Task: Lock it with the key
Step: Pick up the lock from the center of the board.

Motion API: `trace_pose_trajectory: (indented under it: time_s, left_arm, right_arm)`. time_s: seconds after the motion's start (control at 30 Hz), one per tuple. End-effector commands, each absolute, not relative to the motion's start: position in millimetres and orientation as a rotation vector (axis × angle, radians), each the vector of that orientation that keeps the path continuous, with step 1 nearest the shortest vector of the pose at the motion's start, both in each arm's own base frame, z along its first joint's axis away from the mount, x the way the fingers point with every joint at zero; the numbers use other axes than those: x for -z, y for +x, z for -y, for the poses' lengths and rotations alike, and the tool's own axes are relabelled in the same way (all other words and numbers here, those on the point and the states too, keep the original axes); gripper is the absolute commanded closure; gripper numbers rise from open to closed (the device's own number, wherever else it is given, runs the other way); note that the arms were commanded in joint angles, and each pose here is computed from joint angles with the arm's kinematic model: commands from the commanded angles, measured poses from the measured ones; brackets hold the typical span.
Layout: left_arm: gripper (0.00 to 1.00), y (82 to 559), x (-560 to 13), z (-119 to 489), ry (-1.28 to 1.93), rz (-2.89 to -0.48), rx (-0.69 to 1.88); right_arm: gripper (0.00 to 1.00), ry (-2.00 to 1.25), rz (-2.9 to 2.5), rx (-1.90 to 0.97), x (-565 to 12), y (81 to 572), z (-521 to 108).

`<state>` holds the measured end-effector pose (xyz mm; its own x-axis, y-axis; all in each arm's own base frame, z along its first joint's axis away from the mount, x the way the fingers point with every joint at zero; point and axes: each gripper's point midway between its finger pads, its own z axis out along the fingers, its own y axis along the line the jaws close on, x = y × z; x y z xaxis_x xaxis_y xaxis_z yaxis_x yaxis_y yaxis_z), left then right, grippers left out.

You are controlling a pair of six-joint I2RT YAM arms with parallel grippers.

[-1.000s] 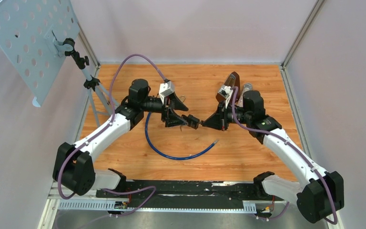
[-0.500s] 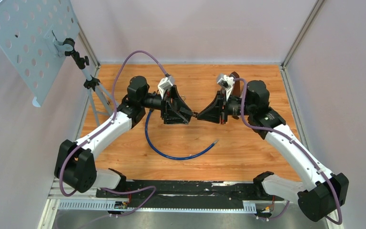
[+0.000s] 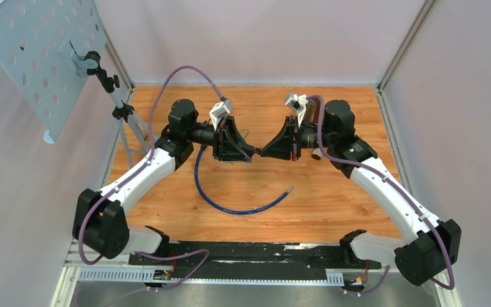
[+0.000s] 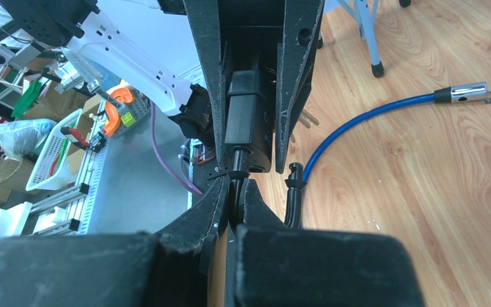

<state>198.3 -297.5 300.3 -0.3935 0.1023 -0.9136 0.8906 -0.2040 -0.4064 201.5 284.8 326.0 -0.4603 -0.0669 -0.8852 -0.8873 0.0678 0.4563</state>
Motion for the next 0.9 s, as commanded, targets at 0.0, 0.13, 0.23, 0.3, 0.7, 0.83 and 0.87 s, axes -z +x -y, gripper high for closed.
trace_pose_trajectory:
  time_s: [0.0,0.13,0.23,0.3,0.7,0.83,0.87]
  left_arm:
    - [0.99,192,-328,296,1.239,-1.375,1.627]
    - [1.0,196,-332,296,1.221,-1.374,1.59]
    - [1.0,206,-338,296,1.161,-1.386,1.528]
    - [1.0,215,-345,294,1.105,-1.395,1.477]
    - [1.0,225,-394,290,0.844,-1.461,1.487]
    - [1.0,219,-409,287,0.811,-1.458,1.525]
    - [1.0,218,-412,287,0.802,-1.46,1.534]
  right_arm:
    - [1.0,-1.019,-1.457,-1.472,-379,196,-288]
    - [1.0,-0.993,-1.482,-1.472,-378,199,-288]
    - [0.82,-0.979,-1.501,-1.459,-374,201,-288]
    - [0.54,-0.954,-1.511,-1.429,-369,205,-287]
    - [0.3,-1.043,-1.271,-1.124,-381,236,-285]
    - [0.32,-1.088,-1.218,-1.11,-381,241,-290]
    - [0.34,-1.09,-1.204,-1.105,-383,242,-291]
